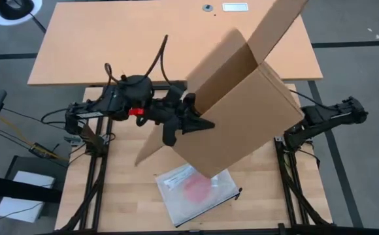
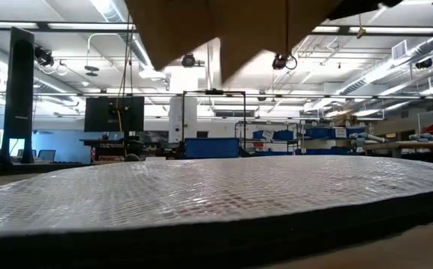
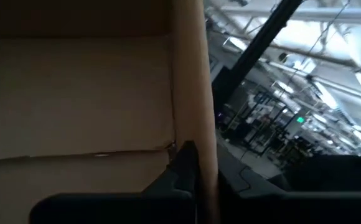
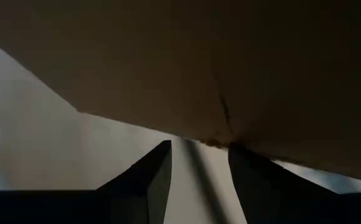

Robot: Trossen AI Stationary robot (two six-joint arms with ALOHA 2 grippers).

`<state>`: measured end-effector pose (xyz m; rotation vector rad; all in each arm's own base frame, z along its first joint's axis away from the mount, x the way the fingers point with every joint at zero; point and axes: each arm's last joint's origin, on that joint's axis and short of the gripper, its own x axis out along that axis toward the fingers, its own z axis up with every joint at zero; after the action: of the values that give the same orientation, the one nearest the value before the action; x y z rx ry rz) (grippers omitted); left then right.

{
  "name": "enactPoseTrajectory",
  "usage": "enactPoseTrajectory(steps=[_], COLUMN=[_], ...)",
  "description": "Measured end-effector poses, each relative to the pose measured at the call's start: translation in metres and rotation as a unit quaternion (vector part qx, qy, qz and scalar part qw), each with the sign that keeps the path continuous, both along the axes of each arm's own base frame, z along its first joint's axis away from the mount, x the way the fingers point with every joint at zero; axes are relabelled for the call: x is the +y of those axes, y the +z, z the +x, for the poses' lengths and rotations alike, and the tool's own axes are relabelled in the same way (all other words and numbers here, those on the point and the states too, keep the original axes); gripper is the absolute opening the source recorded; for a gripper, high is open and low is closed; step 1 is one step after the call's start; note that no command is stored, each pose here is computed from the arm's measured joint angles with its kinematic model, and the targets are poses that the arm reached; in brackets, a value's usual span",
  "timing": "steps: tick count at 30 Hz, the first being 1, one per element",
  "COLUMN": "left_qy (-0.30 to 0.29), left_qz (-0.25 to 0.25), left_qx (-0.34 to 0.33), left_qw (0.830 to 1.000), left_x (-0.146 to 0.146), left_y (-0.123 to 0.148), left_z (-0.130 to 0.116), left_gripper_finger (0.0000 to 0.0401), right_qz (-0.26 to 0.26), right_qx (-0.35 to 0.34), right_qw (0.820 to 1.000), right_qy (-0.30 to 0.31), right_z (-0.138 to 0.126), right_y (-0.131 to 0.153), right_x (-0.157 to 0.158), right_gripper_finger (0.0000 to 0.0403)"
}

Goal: Unpack boxes
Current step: Break down the cardboard box until it is fully flat using the red cutter

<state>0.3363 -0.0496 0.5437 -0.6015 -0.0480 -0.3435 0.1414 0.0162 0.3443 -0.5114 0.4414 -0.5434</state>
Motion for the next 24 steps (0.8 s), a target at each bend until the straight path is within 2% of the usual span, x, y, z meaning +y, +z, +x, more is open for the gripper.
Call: enactPoseTrajectory(steps=[7, 11, 15, 21, 24], left_qy=[-0.007, -0.023, -0.029, 0.01, 0.053], left_qz=[-0.013, -0.018, -0.013, 0.004, 0.003], left_qx=[-0.034, -0.046, -0.054, -0.026, -0.004], left_qw=[0.999, 0.999, 0.998, 1.0, 0.999], left_x=[-0.008, -0.014, -0.016, -0.014, -0.01], left_y=[0.015, 0.02, 0.025, 0.021, 0.02], left_z=[-0.019, -0.026, -0.036, -0.038, -0.041], left_gripper_finger=[0.0026, 0.0026, 0.0026, 0.0026, 0.0027], right_qz=[-0.075, -0.115, -0.113, -0.086, -0.084], right_qx=[-0.029, 0.005, 0.01, -0.094, -0.106], right_qw=[0.997, 0.993, 0.993, 0.991, 0.989], right_qy=[0.003, -0.036, -0.028, 0.043, 0.062], right_z=[0.007, 0.005, 0.005, 0.009, 0.008], right_y=[0.018, 0.018, 0.017, 0.033, 0.036], right_x=[-0.004, -0.011, -0.015, -0.006, 0.0], right_gripper_finger=[0.0162, 0.0159, 0.0153, 0.0143, 0.0142])
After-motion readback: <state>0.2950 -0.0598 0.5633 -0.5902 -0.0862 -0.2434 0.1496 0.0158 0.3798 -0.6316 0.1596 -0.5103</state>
